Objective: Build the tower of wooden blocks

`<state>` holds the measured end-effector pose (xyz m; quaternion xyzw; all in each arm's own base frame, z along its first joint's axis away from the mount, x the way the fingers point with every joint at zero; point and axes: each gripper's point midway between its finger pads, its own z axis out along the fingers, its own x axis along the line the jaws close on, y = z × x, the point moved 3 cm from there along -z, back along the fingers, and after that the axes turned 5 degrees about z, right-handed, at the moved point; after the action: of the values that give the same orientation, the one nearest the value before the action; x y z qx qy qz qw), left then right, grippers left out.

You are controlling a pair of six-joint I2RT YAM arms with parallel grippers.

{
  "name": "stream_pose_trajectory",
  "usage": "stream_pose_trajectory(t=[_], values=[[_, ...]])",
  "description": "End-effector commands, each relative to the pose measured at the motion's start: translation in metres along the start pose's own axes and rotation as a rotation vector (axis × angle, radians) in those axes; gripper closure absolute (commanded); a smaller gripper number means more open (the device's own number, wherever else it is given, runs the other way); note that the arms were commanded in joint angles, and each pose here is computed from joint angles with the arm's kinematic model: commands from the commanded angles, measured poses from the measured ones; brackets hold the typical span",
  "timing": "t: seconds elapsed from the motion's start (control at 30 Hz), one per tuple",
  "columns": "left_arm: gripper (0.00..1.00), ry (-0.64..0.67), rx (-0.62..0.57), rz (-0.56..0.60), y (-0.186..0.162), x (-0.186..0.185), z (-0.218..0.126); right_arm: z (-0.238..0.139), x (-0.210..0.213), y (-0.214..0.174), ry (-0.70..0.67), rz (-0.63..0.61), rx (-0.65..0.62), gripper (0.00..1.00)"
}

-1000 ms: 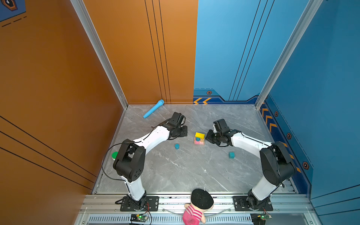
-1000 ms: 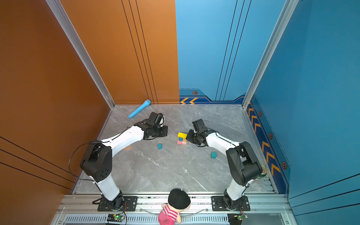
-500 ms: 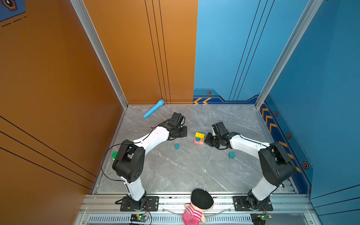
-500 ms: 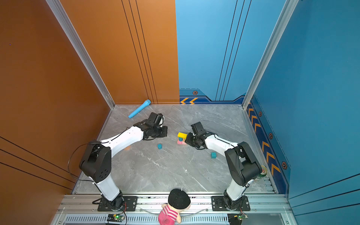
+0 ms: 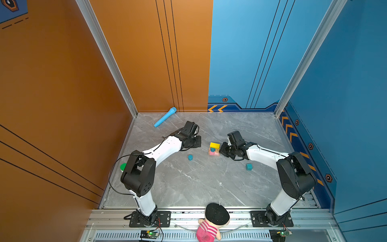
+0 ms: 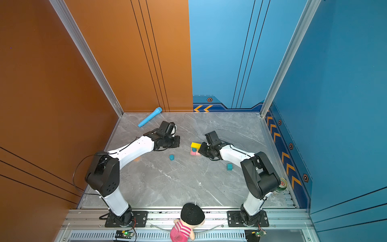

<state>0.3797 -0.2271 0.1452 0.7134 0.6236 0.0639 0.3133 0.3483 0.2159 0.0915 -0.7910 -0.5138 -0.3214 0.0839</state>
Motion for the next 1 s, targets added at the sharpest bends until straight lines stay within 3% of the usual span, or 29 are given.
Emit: stream_pose_trajectory(t=[0.0,0.57,0.97], values=[[0.96,-0.007,0.014,0.024,-0.005,-0.003,-0.006,0.005,-0.001,0.001,-0.006,0.009,-0.006,1.00],[0.96,-0.008,0.014,0.023,-0.005,-0.002,-0.006,0.004,-0.002,0.000,-0.010,0.012,-0.003,1.00],[0.96,-0.047,-0.001,0.023,0.010,-0.010,-0.008,-0.033,-0.009,0.001,-0.056,-0.003,-0.053,1.00]])
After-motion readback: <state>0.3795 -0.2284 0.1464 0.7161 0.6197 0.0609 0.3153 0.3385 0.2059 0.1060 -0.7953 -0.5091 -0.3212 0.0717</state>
